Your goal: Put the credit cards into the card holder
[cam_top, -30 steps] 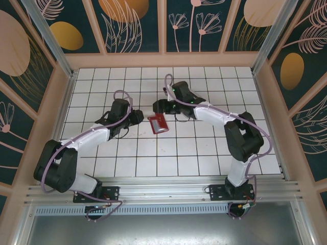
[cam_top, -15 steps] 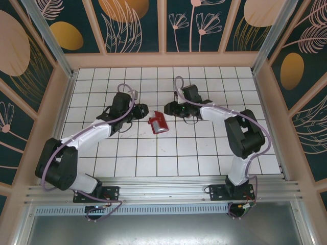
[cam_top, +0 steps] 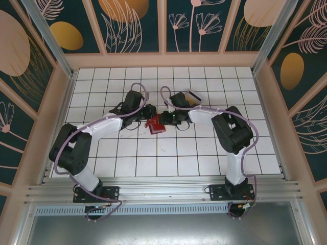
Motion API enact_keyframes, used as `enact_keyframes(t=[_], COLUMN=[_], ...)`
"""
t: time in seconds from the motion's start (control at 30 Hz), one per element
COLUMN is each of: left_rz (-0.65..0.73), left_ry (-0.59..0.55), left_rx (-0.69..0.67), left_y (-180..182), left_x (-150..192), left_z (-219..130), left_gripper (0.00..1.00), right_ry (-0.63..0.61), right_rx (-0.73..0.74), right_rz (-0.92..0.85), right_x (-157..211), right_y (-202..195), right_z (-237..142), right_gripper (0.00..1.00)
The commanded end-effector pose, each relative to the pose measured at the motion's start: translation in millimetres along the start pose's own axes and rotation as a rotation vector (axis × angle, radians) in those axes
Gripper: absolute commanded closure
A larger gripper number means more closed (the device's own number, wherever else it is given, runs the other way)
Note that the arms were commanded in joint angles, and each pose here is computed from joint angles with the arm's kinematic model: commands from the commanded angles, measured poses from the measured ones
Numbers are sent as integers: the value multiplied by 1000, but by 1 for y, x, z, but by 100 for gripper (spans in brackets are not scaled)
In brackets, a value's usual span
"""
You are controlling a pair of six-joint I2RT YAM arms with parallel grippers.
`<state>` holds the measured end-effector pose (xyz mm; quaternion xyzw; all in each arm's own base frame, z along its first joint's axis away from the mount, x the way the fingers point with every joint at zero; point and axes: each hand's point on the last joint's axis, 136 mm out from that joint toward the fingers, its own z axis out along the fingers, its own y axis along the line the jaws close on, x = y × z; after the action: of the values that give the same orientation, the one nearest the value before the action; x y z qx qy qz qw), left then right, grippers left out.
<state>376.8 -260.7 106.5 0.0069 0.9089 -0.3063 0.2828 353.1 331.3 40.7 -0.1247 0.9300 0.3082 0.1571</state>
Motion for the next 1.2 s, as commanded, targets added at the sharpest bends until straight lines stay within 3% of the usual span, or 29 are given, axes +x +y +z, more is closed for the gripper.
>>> enact_keyframes(t=[0.0,0.17,0.37,0.57,0.83,1.17], left_rz=[-20,-63,-77,-79,-112,-132], left_ry=[32,123,210,226,222,232], left_rx=[-67,-228,-311,-353,-352,-360], left_y=[17,64,96,109,116,123], left_x=[11,47,83,95,109,123], left_z=[7,26,38,33,24,20], left_gripper=[83,91,96,100,100,100], right_ry=[29,33,20,1,91,133], right_rx=[80,101,-37,-85,-266,-305], right_rz=[-21,-45,10,80,179,151], right_x=[5,7,1,-5,15,22], right_y=[-14,-11,-1,-11,5,31], right_z=[9,11,3,-9,10,30], right_gripper=[68,69,64,59,56,57])
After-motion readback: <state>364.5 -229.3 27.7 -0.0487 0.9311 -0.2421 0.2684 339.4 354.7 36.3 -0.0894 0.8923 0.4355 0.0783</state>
